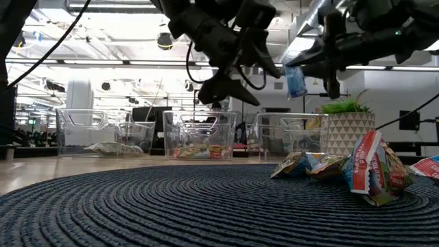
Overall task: Pick and place Granola Bars by type
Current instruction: Put the blue granola bar into the right transparent bin
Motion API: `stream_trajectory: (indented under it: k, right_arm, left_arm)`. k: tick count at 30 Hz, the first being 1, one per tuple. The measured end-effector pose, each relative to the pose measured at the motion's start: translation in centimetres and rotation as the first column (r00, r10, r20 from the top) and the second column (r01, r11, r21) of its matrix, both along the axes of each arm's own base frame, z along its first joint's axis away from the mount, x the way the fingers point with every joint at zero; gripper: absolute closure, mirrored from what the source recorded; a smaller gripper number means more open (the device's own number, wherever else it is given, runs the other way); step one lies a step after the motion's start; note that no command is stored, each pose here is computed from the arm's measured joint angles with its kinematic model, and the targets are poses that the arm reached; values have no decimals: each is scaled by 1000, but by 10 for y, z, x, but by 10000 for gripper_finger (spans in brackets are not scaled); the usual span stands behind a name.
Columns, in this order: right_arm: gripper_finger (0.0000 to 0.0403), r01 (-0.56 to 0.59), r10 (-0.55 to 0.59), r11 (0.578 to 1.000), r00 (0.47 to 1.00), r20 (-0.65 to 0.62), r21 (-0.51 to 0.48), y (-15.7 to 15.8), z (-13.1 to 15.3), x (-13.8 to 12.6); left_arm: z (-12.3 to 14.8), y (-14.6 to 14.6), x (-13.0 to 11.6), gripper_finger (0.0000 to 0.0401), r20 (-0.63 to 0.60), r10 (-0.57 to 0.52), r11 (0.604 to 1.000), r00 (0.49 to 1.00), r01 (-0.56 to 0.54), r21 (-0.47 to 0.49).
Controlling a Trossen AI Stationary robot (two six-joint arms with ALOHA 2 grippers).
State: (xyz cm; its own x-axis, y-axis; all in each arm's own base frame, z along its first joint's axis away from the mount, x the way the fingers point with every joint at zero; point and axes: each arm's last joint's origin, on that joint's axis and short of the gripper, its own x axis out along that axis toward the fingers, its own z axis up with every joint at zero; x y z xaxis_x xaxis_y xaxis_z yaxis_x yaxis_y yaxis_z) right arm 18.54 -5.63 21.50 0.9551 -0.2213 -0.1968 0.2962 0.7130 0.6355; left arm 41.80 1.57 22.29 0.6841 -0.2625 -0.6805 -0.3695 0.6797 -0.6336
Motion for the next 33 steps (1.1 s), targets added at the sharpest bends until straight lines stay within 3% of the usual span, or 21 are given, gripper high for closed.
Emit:
stream_trajectory:
  k: [7,13,19,27,33]
  right_arm:
    - [355,175,-173,984,984,39,-40,-32,6,-12]
    - [355,209,-220,961,975,-41,-180,-52,30,-9]
    - [355,29,-125,954,944,-306,-300,-66,56,18]
    - [355,-230,0,927,789,-615,-296,-78,66,47]
    - [355,-403,65,872,656,-752,-277,-87,67,63]
  left_arm:
    - [0,0,0,140,9,-14,1000,1000,14,2]
    - [0,-1,0,140,23,-78,997,997,78,15]
    - [0,0,-1,140,35,-138,990,990,137,26]
    - [0,9,-7,140,12,-195,979,981,194,69]
    - [2,10,-9,140,9,-213,973,977,212,90]
